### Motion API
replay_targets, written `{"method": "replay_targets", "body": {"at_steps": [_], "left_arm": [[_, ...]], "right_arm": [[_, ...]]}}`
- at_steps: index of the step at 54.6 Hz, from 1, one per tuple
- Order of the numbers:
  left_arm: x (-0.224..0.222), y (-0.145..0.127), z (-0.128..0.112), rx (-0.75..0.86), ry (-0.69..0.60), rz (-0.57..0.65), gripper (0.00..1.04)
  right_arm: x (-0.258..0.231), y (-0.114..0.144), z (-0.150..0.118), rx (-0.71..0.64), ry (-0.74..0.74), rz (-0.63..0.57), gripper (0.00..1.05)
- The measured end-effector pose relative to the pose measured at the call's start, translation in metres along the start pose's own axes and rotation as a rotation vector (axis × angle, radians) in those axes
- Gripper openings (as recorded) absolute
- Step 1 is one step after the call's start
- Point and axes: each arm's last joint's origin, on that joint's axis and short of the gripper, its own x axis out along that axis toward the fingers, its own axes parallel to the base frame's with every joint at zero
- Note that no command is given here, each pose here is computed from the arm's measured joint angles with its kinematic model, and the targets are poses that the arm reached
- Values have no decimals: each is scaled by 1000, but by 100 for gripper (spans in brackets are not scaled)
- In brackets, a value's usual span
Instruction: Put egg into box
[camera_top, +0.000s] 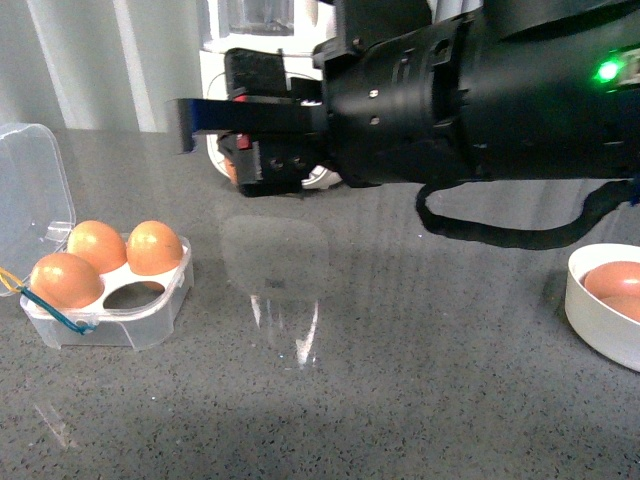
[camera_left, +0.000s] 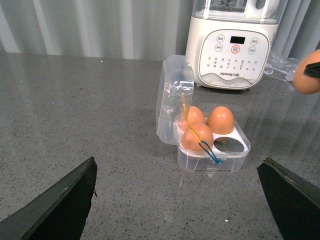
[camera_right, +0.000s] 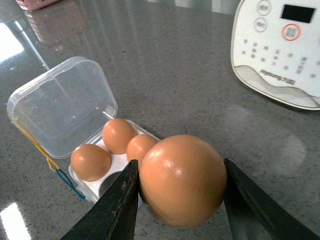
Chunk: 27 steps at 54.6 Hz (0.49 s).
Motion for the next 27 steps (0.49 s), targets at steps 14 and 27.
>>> {"method": "replay_targets", "body": {"at_steps": [14, 27], "left_arm": [[0, 0, 0, 0, 0, 0, 98], [0, 0, 0, 0, 0, 0, 98]], "right_arm": [[39, 10, -11, 17, 39, 49, 41], [56, 21, -19, 35, 57, 118, 41]]}}
